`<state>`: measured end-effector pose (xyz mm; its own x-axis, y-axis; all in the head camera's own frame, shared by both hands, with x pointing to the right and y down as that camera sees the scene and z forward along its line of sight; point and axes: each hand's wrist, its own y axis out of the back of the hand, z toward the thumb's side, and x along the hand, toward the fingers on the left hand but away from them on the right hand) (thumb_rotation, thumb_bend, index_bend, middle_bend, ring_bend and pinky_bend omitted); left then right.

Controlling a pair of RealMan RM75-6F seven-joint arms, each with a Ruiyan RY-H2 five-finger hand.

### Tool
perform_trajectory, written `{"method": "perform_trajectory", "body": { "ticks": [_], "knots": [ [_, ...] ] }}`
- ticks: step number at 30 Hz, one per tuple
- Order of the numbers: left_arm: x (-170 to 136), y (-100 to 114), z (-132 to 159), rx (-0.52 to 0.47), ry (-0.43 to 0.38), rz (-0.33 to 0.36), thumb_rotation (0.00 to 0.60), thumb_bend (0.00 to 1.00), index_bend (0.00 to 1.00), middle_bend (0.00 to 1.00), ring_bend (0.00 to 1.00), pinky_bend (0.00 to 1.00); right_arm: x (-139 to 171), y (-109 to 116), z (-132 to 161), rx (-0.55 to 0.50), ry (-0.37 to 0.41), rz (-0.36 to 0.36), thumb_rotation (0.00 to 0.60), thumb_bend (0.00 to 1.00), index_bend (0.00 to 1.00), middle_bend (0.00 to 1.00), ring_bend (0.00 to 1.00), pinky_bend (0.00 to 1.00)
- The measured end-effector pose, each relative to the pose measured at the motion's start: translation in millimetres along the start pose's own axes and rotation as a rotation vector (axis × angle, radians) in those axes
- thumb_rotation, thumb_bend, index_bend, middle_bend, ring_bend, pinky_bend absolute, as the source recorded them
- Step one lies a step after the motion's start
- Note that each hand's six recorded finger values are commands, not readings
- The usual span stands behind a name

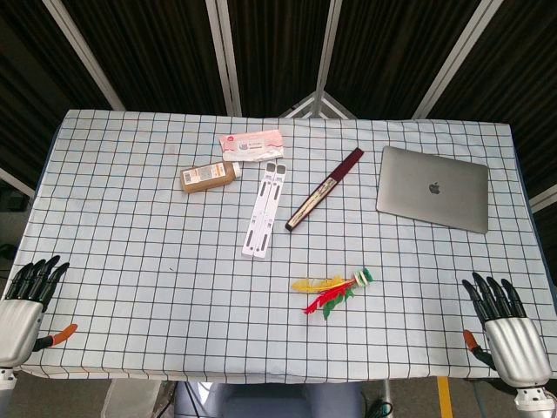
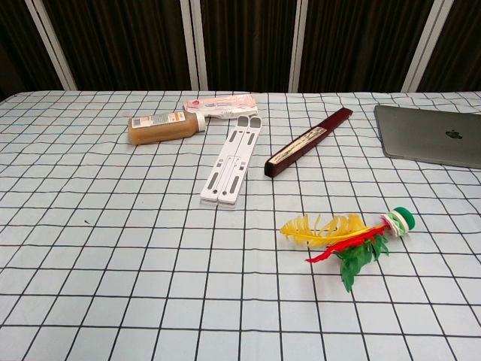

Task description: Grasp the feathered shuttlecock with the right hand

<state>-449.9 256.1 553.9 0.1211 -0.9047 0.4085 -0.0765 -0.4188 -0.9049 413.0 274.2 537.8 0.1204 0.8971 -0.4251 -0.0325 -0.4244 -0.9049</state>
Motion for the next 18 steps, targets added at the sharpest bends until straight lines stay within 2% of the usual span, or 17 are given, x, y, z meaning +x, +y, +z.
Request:
{"method": "perform_trajectory", "body": {
  "ticks": [9,14,18],
  "knots": [
    [0,0,3,-0.003,-0.010,0.003,0.600,0.00,0.00,0.00,0.00,0.00,-33,1,30,-0.074,0.088,-0.013,0.600,0.39,0.01,0.00,0.00,0.00],
    [1,2,0,0.003,-0.004,0.013,0.600,0.00,0.00,0.00,0.00,0.00,-57,-9,73,-0.151,0.175,0.033,0.600,0.39,0.18,0.00,0.00,0.00],
    [2,2,-1,0.002,0.000,0.014,0.600,0.00,0.00,0.00,0.00,0.00,-69,-24,110,-0.204,0.231,0.073,0.600,0.39,0.29,0.07,0.00,0.00]
  ]
}}
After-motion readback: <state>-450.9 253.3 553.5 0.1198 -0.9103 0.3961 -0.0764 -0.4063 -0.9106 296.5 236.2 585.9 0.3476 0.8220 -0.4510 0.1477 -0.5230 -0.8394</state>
